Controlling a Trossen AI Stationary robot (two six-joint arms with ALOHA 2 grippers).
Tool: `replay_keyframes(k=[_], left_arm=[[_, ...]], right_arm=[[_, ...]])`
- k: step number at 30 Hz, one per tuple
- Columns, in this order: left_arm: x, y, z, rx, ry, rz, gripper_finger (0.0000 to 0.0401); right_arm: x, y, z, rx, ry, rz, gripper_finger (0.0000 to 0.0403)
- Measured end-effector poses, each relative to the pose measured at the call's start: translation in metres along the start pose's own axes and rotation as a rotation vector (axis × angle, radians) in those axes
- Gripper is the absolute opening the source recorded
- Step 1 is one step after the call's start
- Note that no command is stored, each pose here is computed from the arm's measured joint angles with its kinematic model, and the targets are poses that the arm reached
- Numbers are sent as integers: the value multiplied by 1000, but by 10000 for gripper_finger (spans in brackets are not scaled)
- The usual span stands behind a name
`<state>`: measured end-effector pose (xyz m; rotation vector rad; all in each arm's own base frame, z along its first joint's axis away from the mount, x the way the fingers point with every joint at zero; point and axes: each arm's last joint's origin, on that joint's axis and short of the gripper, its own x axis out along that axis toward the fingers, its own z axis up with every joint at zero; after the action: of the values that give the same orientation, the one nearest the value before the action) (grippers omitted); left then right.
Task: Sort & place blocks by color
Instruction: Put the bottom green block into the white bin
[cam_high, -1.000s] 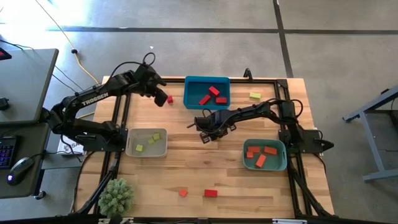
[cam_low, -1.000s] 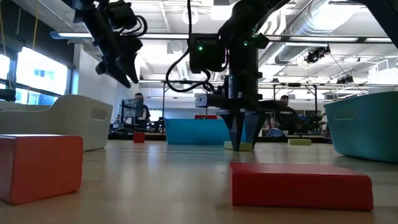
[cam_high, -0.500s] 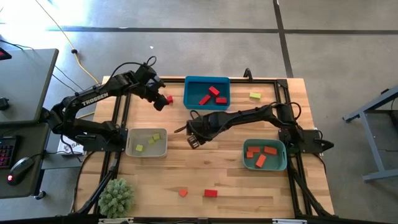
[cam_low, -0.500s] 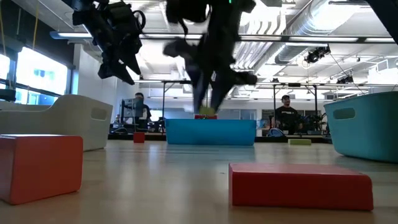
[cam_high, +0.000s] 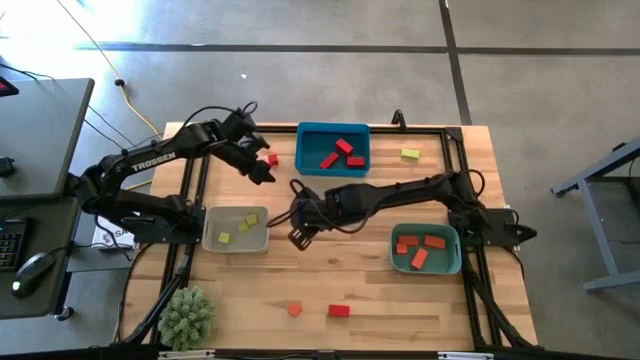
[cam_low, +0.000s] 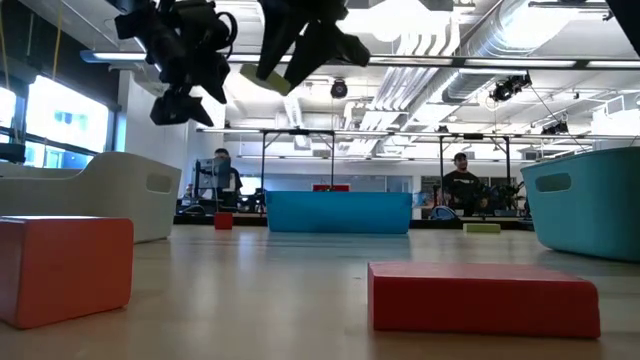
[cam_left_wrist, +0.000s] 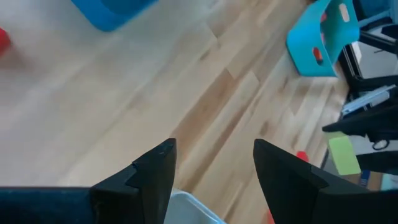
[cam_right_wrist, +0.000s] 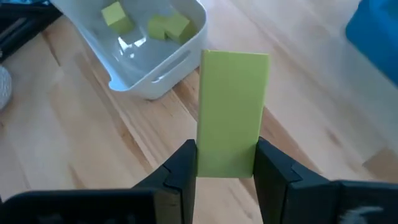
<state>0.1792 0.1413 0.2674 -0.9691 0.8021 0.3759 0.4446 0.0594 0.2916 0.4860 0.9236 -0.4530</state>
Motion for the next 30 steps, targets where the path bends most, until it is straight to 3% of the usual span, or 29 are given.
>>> replay_keyframes(k=[14,30], left_arm=[[20,-40,-18,-72,83,-73,204],[32,-80,-33,-135,98,-204,204]], right_arm=[[-1,1,0,-301,-14,-16,95],[-2,1,0,-422,-16,-19,95]])
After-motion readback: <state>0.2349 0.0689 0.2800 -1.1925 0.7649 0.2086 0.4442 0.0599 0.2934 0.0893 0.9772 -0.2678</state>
